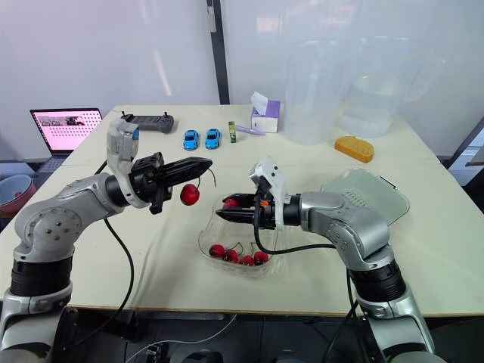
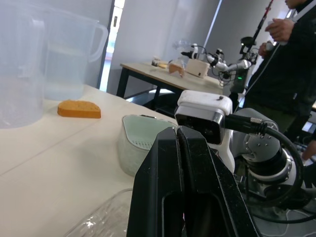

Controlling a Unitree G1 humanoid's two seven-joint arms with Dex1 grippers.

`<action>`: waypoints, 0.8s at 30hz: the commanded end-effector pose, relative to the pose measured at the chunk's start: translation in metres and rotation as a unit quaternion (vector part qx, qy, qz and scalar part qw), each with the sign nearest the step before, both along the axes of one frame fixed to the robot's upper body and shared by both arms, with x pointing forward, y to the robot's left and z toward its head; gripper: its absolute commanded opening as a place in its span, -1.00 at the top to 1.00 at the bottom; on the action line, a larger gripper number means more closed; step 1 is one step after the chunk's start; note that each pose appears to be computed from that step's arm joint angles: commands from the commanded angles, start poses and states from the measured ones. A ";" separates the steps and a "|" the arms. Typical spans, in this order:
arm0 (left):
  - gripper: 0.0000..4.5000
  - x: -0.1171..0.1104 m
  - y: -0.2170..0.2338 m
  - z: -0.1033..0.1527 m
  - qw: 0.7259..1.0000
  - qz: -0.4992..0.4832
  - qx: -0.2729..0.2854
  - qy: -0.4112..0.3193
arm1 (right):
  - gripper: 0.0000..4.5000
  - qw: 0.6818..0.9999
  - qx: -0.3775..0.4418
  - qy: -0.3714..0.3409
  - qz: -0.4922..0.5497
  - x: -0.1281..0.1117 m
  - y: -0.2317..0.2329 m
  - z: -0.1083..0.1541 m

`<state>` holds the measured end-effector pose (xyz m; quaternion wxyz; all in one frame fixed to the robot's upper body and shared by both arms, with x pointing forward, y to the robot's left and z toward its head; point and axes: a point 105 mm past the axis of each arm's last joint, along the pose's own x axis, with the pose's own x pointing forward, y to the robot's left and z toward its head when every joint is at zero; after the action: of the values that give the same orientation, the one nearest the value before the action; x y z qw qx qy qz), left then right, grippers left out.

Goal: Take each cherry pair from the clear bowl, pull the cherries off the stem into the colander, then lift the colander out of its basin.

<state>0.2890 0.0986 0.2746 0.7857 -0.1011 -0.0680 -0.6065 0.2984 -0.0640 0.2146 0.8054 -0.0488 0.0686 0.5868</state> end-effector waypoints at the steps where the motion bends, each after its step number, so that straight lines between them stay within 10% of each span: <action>1: 1.00 -0.003 0.003 0.011 1.000 0.004 -0.008 -0.027 | 0.23 0.998 -0.006 -0.059 -0.029 0.009 -0.033 0.034; 9: 1.00 -0.004 0.009 0.001 0.999 0.023 -0.009 -0.021 | 0.23 0.940 -0.237 -0.112 -0.219 0.072 -0.169 0.039; 21: 1.00 -0.007 0.007 -0.006 0.999 0.036 0.000 -0.026 | 0.23 0.905 -0.355 -0.069 -0.223 0.088 -0.209 0.004; 24: 1.00 -0.008 0.007 -0.007 0.999 0.037 0.000 -0.026 | -0.31 0.906 -0.353 -0.068 -0.225 0.085 -0.214 0.011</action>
<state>0.2856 0.1037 0.2592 0.8045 -0.0994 -0.0698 -0.5814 0.3846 -0.2731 0.2014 0.8406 -0.3449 0.2509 0.3338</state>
